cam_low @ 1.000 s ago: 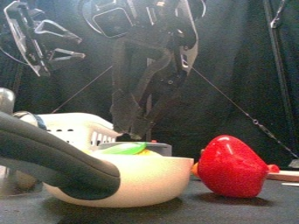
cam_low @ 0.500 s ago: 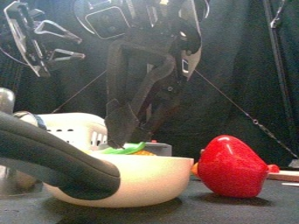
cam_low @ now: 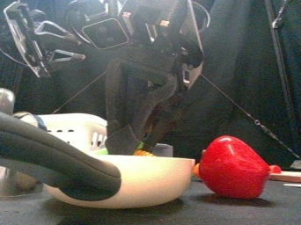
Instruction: Grab corn
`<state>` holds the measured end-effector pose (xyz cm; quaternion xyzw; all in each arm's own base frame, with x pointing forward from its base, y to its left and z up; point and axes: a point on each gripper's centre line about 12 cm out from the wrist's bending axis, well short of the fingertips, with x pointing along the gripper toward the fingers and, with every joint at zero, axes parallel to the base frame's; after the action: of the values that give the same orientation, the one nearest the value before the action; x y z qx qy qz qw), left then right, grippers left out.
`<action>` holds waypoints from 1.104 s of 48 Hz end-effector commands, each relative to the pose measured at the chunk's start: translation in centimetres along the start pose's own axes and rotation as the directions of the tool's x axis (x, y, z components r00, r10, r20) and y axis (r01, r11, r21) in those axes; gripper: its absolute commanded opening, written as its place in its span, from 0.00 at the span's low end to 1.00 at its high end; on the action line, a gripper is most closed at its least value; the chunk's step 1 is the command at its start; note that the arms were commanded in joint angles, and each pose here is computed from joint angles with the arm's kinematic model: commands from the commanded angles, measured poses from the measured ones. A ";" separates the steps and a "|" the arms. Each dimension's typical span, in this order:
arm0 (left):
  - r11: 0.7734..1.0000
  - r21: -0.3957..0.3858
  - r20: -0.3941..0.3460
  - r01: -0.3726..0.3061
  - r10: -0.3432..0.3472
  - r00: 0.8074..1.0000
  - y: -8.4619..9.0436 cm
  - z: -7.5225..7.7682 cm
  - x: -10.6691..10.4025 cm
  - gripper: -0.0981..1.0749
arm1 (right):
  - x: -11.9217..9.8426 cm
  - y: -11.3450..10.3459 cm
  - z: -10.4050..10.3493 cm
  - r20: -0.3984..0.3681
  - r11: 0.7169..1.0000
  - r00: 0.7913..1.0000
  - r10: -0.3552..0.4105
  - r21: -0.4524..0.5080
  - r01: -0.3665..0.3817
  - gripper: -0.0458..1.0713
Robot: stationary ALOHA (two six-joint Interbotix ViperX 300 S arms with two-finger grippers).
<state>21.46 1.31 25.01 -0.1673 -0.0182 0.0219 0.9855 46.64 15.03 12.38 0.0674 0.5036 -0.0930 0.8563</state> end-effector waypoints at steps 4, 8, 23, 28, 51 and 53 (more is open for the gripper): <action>1.000 0.002 0.014 0.000 0.000 1.000 0.0 0.4 0.2 0.76 | -0.6 0.4 1.0 0.021 0.999 1.000 0.024 0.024 -0.024 0.82; 1.000 0.002 0.014 -0.003 0.003 1.000 0.0 0.4 0.1 0.76 | -0.3 0.3 0.9 0.014 1.000 1.000 0.020 0.023 -0.020 0.82; 1.000 0.002 0.016 -0.004 0.004 1.000 0.1 0.5 0.1 0.76 | -0.3 0.4 0.9 0.015 1.000 1.000 0.020 0.023 -0.021 0.75; 1.000 0.002 0.015 -0.004 0.004 1.000 0.1 0.4 0.1 0.76 | -0.4 0.3 0.9 0.015 0.999 1.000 0.020 0.025 -0.020 0.67; 1.000 -0.002 0.013 -0.006 0.006 1.000 0.1 0.4 0.1 0.76 | -3.9 0.5 2.8 0.079 0.999 0.996 0.034 0.022 -0.035 0.61; 1.000 -0.002 0.015 -0.005 0.005 1.000 0.1 0.4 0.1 0.76 | -3.9 0.4 2.9 0.083 0.999 0.996 0.032 0.022 -0.034 0.61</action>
<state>21.41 1.44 24.87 -0.1674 -0.0164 0.0253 0.9854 46.84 14.97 13.72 0.0684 0.4983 -0.0977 0.8587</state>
